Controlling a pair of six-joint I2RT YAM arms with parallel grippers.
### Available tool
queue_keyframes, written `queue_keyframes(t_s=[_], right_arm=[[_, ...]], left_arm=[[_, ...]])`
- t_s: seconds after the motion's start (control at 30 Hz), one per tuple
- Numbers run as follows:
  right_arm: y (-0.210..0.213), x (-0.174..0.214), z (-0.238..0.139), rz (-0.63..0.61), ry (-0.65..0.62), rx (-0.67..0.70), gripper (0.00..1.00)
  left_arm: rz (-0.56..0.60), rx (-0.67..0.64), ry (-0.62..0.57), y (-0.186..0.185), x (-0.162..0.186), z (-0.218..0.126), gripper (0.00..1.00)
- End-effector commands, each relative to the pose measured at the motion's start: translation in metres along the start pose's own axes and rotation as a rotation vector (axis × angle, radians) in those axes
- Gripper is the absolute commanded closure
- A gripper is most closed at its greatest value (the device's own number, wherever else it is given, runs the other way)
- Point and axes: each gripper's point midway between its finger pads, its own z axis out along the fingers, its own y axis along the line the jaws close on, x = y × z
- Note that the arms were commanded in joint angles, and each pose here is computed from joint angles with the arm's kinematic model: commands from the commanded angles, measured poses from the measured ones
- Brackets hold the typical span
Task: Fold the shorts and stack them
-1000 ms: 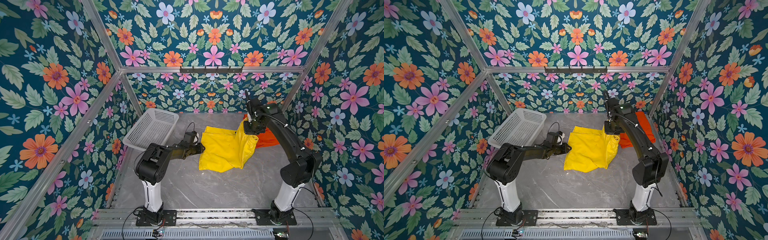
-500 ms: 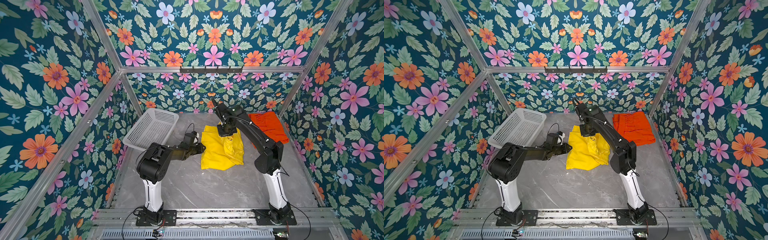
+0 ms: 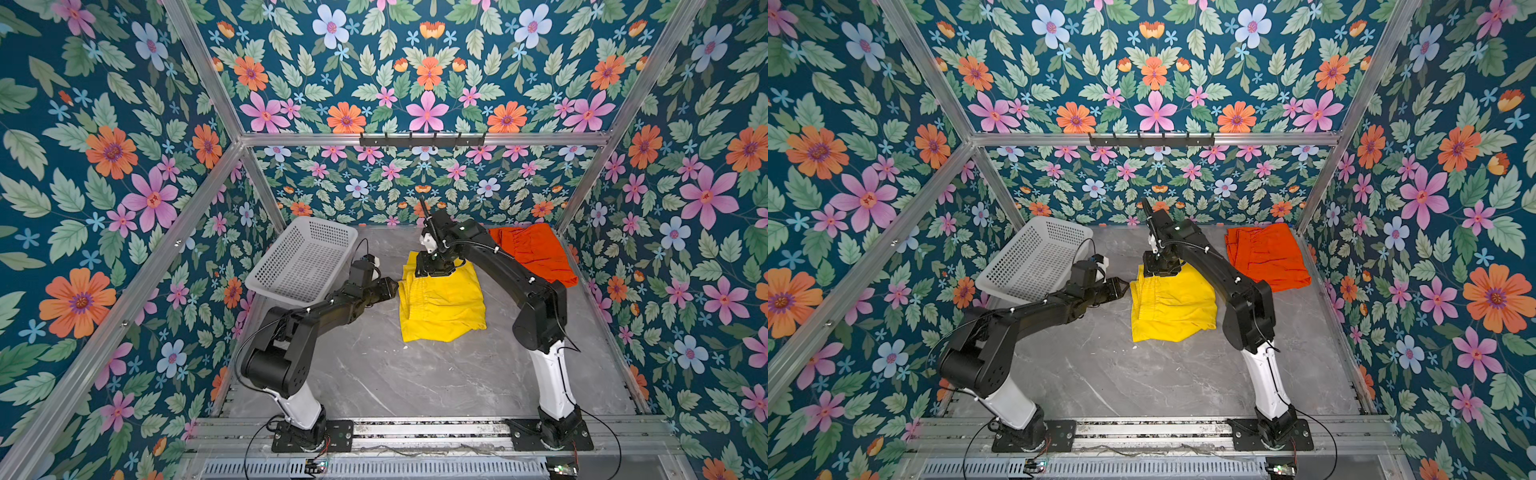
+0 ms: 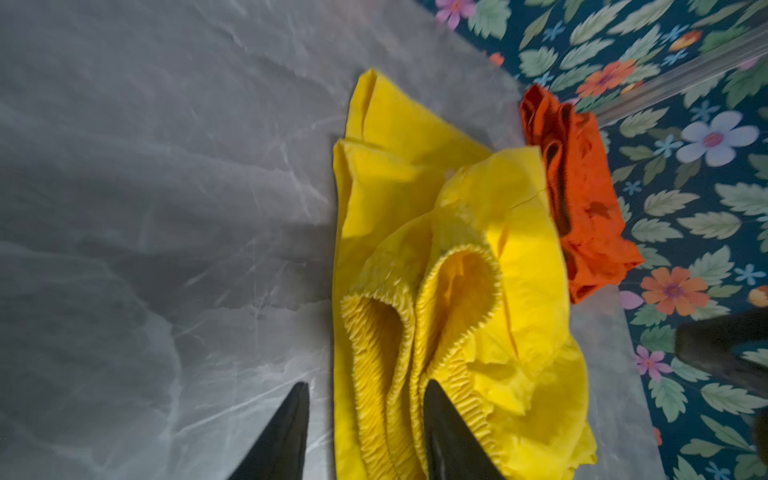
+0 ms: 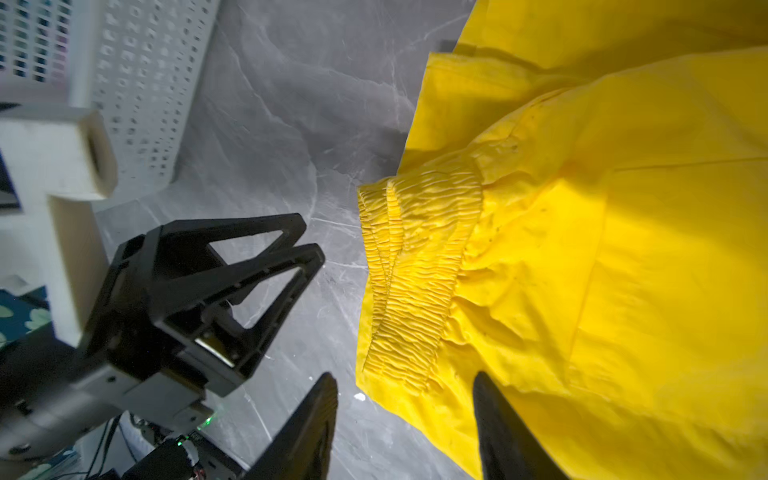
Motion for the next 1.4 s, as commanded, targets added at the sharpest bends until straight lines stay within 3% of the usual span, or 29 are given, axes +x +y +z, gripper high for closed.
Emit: queue_keyframes(t_s=[0.0,0.27,0.6,0.7,0.77,0.9,1.2,1.37], right_arm=[[-0.024,-0.008,-0.013,0.059,-0.06,-0.04,0.45],[-0.128,0.014,-0.022,0.275,-0.102,-0.073,0.31],[-0.196,0.029,0.028,0.335,-0.029,-0.106,0.28],[-0.212,0.029,0.039,0.352,-0.018,-0.1,0.28],[-0.214,0.029,0.044,0.345,-0.013,-0.117,0.28],[-0.208,0.032,0.053,0.339,0.017,-0.176,0.28],[-0.187,0.041,0.073,0.313,0.077,-0.29,0.29],[-0.181,0.042,0.078,0.308,0.089,-0.303,0.37]], left_arm=[[0.001,0.021,-0.005,-0.009,-0.003,-0.011,0.51],[0.023,0.189,0.106,-0.054,0.023,0.013,0.54],[0.001,0.066,0.222,-0.013,0.062,0.055,0.59],[-0.007,0.03,0.248,-0.004,0.068,0.059,0.56],[-0.016,0.026,0.239,-0.006,0.065,0.054,0.47],[-0.05,-0.001,0.205,-0.011,0.052,0.039,0.37],[-0.121,-0.076,0.21,0.004,0.06,0.039,0.31],[-0.149,-0.094,0.235,0.01,0.07,0.05,0.27]])
